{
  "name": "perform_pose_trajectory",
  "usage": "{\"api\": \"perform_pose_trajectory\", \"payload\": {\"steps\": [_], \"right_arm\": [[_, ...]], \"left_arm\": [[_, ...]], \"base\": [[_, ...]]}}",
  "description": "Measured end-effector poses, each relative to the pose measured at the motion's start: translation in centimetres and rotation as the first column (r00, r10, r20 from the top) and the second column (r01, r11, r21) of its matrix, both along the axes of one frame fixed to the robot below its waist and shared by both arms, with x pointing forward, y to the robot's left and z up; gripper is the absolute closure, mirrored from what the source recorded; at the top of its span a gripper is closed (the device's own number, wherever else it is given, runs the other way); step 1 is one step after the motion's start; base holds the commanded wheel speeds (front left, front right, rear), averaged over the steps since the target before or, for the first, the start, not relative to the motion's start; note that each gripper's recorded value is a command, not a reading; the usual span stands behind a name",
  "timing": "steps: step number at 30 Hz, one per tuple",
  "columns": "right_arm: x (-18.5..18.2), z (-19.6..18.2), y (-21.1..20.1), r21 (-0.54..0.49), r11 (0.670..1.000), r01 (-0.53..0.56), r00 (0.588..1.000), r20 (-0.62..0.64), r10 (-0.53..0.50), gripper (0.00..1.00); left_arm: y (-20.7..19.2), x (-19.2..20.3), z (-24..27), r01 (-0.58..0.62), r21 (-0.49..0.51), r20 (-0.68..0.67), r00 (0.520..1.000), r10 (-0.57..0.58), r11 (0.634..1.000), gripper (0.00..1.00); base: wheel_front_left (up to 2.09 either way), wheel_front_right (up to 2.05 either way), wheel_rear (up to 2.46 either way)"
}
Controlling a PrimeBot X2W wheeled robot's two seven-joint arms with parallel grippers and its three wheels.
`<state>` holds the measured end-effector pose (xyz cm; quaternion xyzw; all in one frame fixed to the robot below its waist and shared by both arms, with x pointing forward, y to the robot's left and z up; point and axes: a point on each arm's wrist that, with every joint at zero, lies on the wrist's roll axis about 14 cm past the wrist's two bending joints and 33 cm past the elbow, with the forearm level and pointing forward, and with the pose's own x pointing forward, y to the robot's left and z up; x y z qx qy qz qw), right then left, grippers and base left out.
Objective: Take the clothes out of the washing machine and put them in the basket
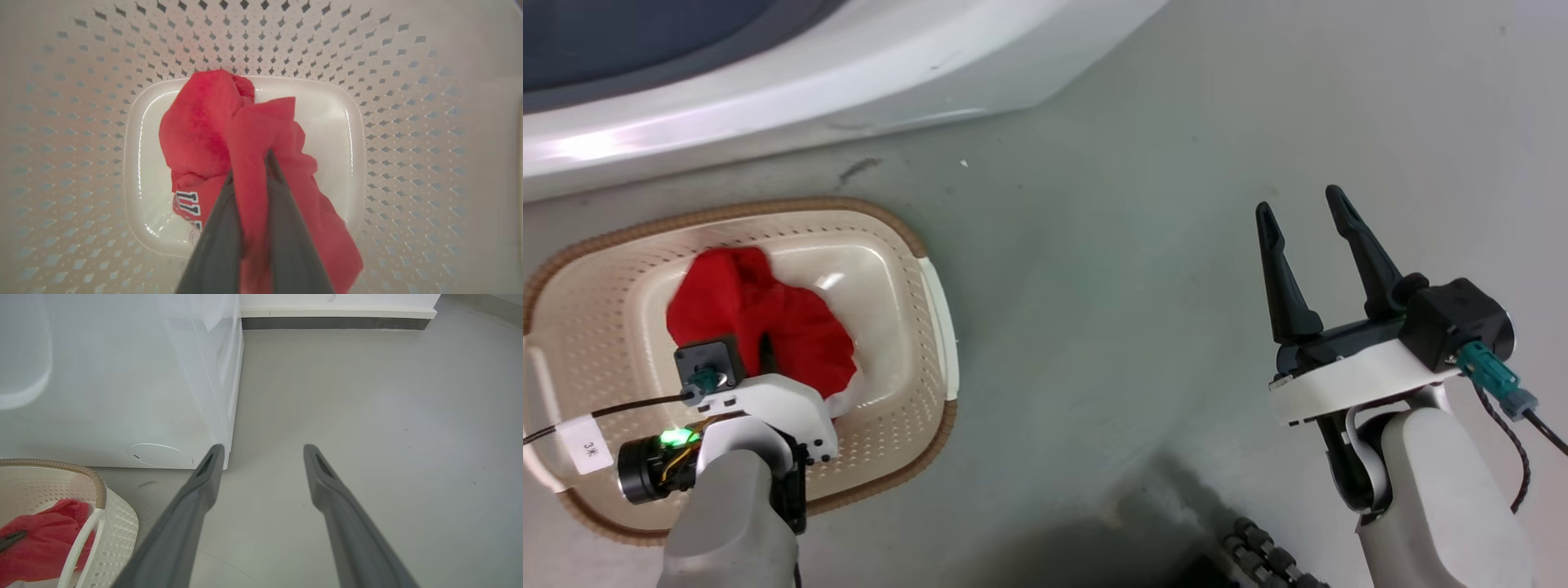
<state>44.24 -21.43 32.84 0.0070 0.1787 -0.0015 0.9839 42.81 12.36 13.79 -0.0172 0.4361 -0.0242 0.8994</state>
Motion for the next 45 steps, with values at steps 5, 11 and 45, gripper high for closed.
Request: {"api": "perform_pose_trajectory", "payload": {"steps": [5, 11, 45], "right_arm": [[-0.2, -1.0, -0.6, -0.008, 1.0, 0.014, 1.0, -0.026, -0.014, 0.0], [0.3, -0.1, -0.6, -0.015, 1.0, 0.007, 1.0, 0.001, -0.007, 0.0], [-4.2, 12.5, 1.8, -0.031, 0.999, -0.035, 0.969, 0.243, 0.041, 0.0]], "left_arm": [[-0.3, -1.6, -2.5, 0.003, 0.008, -0.085, 0.996, -0.003, 1.0, 1.0], [-0.4, -2.5, -2.1, -0.005, 0.01, -0.115, 0.993, 0.006, 1.0, 0.0], [1.7, 3.5, 26.0, -0.057, -0.024, 0.62, 0.782, 0.059, 0.998, 0.0]], "base": [[0.0, 0.0, 0.0], [0.0, 0.0, 0.0], [0.0, 0.0, 0.0]]}}
